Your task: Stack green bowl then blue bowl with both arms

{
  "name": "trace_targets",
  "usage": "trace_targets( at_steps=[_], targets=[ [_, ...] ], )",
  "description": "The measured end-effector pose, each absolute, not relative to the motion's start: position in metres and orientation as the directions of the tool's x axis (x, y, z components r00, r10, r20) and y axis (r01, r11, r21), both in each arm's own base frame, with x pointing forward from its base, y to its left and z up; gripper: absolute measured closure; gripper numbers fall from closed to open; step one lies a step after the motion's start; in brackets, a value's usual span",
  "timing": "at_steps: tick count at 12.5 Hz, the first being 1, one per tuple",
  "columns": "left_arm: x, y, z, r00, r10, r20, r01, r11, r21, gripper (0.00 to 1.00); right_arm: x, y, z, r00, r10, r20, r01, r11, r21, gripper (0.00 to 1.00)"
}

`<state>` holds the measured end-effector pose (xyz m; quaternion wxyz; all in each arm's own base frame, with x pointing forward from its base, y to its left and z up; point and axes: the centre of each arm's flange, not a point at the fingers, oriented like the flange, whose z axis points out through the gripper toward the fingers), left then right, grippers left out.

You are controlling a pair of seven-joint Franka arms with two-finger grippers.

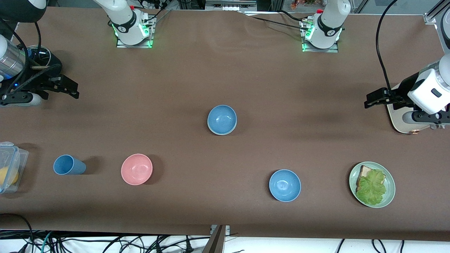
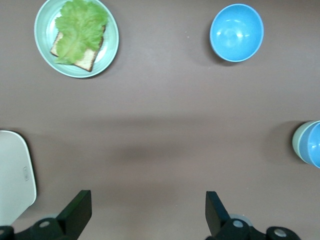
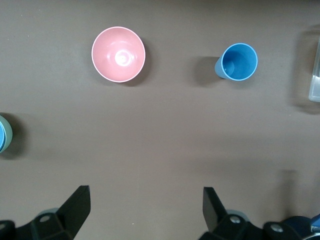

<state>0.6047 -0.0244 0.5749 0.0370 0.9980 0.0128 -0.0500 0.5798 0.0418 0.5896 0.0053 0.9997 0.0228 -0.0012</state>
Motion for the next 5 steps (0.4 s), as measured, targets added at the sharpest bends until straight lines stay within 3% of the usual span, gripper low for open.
trace_targets(
  at_steps=[5],
  targets=[
    [0.6017,-0.0207,0.5683,0.992,0.026,-0.12,0.035,-0.997,0.071,0.0,0.5797,0.0418,0.5896,0.999,0.046,-0.003,0.046,-0.999,0.011,0.0]
  ],
)
